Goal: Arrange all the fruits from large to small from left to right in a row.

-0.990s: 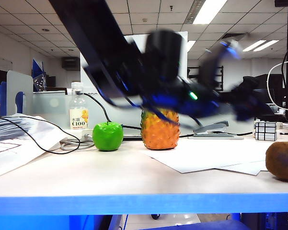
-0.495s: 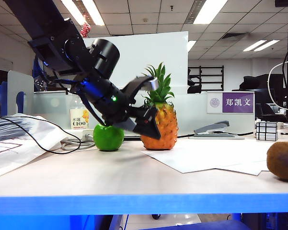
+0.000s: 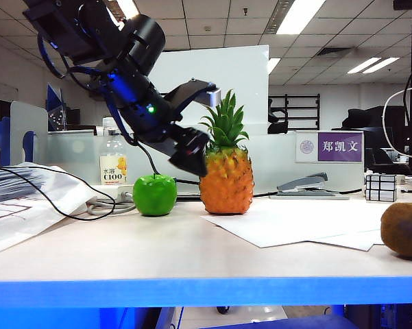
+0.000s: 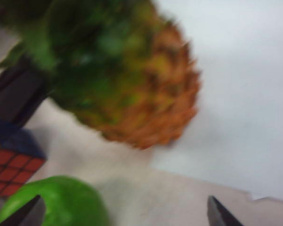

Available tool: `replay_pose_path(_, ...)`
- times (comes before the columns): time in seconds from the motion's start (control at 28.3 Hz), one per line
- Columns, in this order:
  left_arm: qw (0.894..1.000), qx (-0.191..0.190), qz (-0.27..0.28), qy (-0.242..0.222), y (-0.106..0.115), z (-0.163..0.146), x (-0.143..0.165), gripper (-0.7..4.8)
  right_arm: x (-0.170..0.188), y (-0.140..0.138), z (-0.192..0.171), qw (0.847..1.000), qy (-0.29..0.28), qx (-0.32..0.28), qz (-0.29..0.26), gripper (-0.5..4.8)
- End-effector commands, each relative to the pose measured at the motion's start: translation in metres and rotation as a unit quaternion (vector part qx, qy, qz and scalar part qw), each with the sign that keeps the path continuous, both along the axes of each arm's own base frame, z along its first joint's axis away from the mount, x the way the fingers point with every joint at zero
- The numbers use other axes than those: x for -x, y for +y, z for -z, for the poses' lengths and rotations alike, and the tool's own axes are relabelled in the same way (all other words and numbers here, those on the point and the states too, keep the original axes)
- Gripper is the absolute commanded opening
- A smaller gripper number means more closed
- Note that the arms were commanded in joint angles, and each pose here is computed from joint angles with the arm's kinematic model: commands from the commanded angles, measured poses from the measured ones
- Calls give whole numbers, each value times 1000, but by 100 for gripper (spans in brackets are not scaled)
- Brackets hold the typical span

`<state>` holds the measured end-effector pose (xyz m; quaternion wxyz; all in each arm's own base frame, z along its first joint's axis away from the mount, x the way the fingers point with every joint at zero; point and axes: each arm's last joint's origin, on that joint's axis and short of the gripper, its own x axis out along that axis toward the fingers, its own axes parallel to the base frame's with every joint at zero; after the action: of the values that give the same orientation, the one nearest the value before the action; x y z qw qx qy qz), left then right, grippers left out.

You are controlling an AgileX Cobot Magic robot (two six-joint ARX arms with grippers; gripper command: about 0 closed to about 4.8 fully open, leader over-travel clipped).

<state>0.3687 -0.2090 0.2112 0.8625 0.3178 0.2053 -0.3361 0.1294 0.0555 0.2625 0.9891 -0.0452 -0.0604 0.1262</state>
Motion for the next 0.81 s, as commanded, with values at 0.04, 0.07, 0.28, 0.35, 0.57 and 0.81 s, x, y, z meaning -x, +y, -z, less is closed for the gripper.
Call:
replay_pose_path(0.04,999,-16,-32,-17,19,-4,-10,479,1,0,-3,1000,-9,-5,0,-1)
replay_pose_path(0.07,999,-12,-47,-16,28,-4,-15,479,1,0,-3,1000,-9,-5,0,-1)
replay_pose_path(0.28,993,92,-65,19,81,-8,-37,479,1,0,-4,1000,-12,-7,0,-1)
replay_pose_path(0.35,992,115,-42,21,85,-9,-39,479,1,0,-4,1000,-14,-8,0,-1)
replay_pose_path(0.57,990,135,-15,31,89,-9,-39,479,1,0,-4,1000,-15,-8,-1,-1)
replay_pose_path(0.81,991,126,-4,39,88,-2,-40,479,1,0,-4,1000,-15,-8,0,-1)
